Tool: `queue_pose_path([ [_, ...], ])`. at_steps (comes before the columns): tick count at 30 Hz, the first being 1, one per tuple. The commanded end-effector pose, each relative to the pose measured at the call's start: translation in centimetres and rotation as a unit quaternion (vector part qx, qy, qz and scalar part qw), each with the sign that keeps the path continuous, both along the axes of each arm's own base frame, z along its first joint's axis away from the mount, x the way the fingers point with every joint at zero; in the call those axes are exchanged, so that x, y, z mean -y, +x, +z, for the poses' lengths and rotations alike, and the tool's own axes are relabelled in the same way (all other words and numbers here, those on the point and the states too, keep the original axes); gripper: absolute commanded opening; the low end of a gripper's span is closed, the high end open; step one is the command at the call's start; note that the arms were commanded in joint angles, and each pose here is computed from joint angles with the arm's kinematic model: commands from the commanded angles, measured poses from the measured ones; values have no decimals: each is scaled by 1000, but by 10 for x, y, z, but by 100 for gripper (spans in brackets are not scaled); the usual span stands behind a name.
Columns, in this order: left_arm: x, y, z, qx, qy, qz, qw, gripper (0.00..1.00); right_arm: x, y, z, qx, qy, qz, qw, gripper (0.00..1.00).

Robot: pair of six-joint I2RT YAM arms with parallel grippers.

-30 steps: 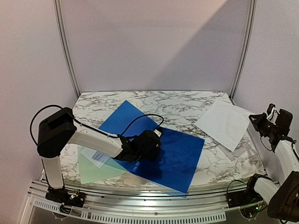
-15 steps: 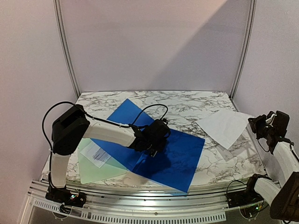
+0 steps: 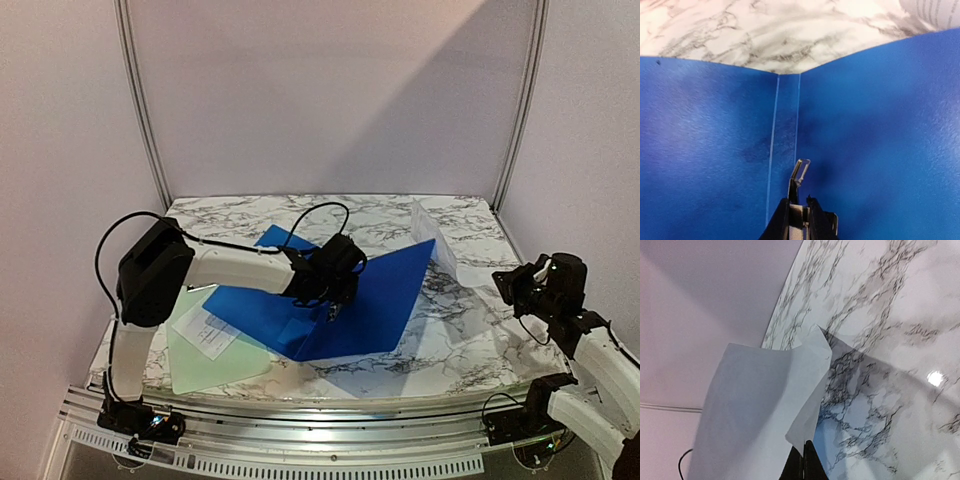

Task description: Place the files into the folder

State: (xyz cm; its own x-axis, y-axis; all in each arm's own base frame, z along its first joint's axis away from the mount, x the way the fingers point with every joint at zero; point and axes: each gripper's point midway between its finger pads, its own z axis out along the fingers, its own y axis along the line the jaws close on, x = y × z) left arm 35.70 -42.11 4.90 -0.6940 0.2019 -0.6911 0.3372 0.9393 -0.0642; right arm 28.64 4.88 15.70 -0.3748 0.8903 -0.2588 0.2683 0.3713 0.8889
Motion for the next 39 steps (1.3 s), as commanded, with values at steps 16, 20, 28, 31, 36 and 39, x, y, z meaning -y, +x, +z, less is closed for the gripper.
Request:
queue_pose_path([
  [16,18,33,-20,-44,38,66,996,29,33,17,135,113,-153,-88,978,0],
  [20,31,34,-19,-48,14,59,997,36,6,21,118,129,-101,-27,986,0],
  [28,37,32,-16,-47,4,50,998,49,0,11,141,182,-84,-24,979,0],
  [31,38,31,-12,-40,0,45,998,56,6,5,135,175,-69,-43,981,0],
  [36,38,31,5,-22,-17,36,999,65,6,-5,49,43,-25,-53,997,0],
  [39,39,31,14,-13,-24,30,999,69,-2,-16,0,-18,-2,-46,999,0],
])
